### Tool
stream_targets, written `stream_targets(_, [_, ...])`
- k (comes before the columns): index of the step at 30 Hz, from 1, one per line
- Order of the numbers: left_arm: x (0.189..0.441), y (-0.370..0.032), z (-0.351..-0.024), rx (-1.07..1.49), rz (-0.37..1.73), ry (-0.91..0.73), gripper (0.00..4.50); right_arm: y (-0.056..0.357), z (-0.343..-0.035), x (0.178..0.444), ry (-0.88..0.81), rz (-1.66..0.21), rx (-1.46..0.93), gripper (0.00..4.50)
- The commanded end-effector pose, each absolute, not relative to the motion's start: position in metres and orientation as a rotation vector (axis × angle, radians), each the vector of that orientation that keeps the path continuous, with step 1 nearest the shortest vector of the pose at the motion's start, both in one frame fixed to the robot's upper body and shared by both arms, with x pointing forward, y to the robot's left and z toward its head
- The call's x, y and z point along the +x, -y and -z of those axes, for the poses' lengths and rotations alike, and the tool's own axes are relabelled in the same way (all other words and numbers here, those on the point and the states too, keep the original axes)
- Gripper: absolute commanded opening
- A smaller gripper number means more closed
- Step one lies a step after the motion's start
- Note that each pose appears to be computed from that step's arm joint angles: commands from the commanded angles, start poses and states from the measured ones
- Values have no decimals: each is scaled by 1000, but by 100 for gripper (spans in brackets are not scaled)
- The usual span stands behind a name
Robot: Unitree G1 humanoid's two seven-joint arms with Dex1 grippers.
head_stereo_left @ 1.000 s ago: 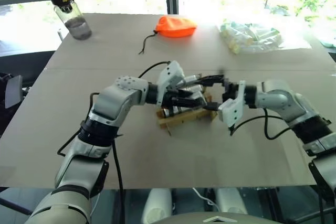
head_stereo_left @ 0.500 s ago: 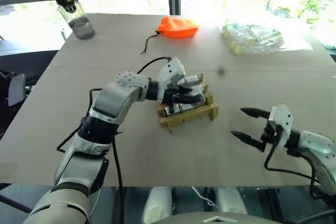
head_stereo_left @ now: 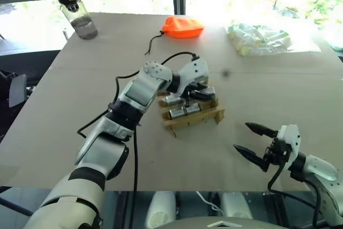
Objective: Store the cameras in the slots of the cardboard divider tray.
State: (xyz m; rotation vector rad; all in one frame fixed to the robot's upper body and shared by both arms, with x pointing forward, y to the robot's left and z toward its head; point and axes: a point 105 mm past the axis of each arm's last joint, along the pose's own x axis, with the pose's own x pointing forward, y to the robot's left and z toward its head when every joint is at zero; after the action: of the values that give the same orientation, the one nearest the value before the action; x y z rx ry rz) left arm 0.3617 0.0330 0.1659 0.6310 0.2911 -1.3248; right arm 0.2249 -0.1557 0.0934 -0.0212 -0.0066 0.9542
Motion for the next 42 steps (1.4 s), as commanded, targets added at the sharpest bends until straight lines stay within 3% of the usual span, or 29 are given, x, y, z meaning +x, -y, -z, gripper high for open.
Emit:
stream_targets(1, [358, -35, -160, 703, 1336, -344, 79, 161, -108, 225, 75, -924, -67, 445])
stream_targets(11, [340, -35, -156, 713, 1383, -435, 79, 162, -106, 228, 94, -904, -58, 445])
stream_targets(38, [347, -26, -130, 605, 1256, -587, 79, 156, -115, 225, 255, -914, -109, 445])
stream_targets(39, [347, -27, -130, 598, 1253, -590, 181, 157, -115, 225, 255, -913, -110, 450])
stream_targets(42, [348, -27, -131, 579, 1250, -591, 299, 157, -115, 225, 251, -912, -112, 450])
